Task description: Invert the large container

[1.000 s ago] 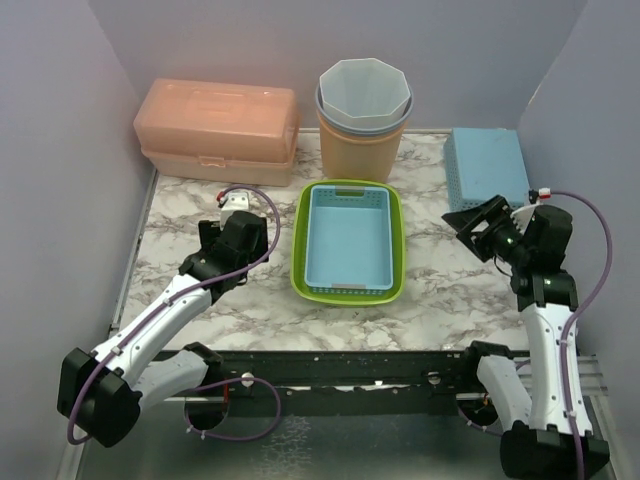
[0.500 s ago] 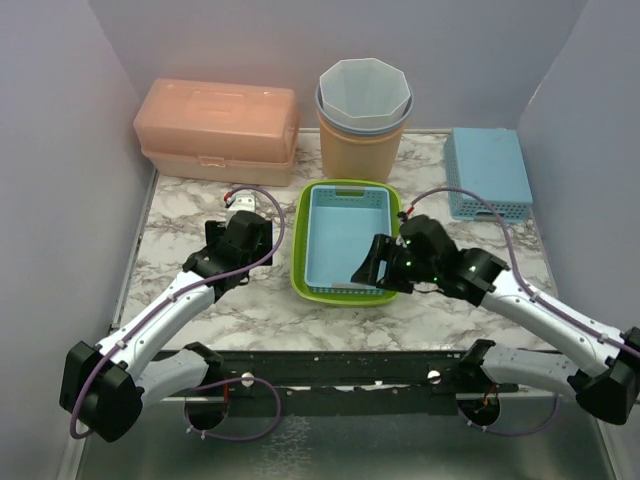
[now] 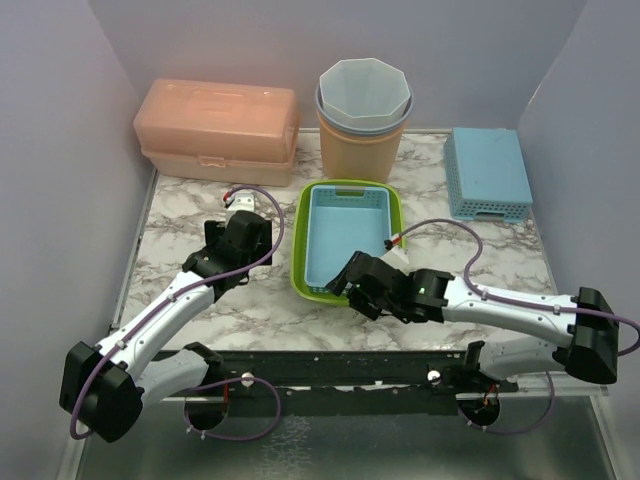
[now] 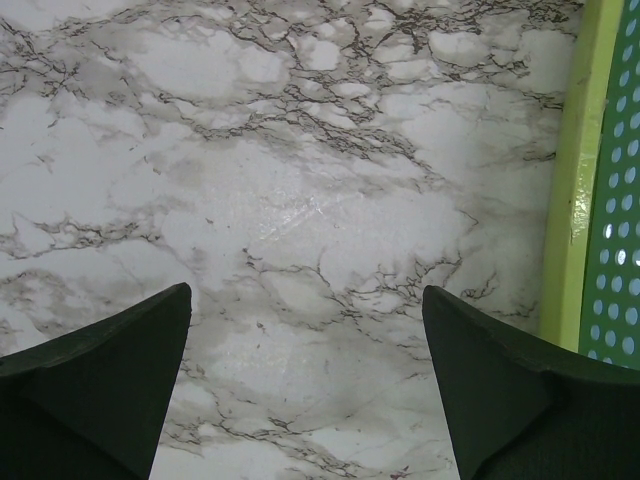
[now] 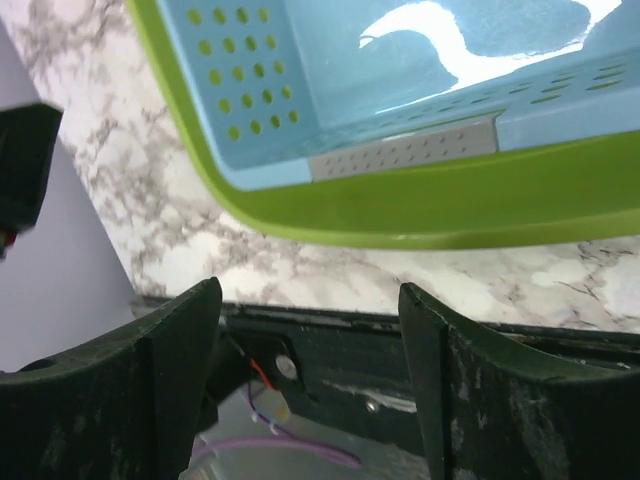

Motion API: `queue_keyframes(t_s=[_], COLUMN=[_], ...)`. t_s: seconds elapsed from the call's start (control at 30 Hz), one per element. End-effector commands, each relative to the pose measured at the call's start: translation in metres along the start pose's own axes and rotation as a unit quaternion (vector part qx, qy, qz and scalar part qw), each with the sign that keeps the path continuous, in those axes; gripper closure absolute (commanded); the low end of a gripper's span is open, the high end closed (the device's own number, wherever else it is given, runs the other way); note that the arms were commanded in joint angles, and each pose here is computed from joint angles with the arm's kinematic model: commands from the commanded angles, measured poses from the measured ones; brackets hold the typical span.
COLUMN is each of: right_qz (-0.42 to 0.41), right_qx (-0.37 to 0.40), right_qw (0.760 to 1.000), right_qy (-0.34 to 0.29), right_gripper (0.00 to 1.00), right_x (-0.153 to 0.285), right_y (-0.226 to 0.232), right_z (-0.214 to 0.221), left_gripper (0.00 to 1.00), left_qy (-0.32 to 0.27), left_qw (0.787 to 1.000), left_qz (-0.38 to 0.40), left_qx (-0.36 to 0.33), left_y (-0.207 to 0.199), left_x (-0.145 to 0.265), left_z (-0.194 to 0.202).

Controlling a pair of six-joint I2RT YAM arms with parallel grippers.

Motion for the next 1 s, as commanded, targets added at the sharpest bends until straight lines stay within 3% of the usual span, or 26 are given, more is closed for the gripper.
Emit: queue_keyframes(t_s=[0.0,0.27,0.53,0.73,0.83,0.97], right_qz=[0.012,0.025,0.032,0.052,0.056,0.068], right_qx=[-0.121,-0.207,-0.296,-0.311,-0.344,-0.37], right_qw=[0.99,0.971,0.947,0.937,0.922,0.906], right_qy=[-0.066,-0.121,-0.123,-0.151,-0.169,-0.196], right_gripper=[0.25,0.39,0.45,0.48,0.57,0.58], right_x=[-0.021,-0.041,-0.056,-0.062,-0.068,-0.076], right_y=[0.001,-0.02,-0.036,-0.03,-0.033,-0.04], right_z=[-0.015,-0.025,-0.018,-0.028,-0.031,-0.035], left_gripper=[0.01,0.01,0.01,0.01,0.01,0.01], left_qy=[-0.016,-0.012,-0.009,-0.005,-0.005,0.0], left_qw=[1.0,1.0,1.0,1.0,1.0,1.0], left_qz=[0.0,-0.002,-0.004,-0.007,-0.008,-0.009], left_qx=[0.008,0.005,0.004,0.002,0.002,0.0], left_y=[0.0,0.0,-0.001,-0.001,0.0,-0.002], left_x=[0.003,0.001,-0.001,-0.003,-0.003,-0.005], left_z=[-0.01,-0.009,-0.008,-0.007,-0.006,-0.006])
Point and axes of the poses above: each gripper's point midway between its finger pads, its own x axis back along the fingers, its own y axis along the line the jaws close on, z = x × y, the point moved 1 cm from there along x, back along the fingers, and after that the axes turned 11 degrees about x, right-handed, at the moved point
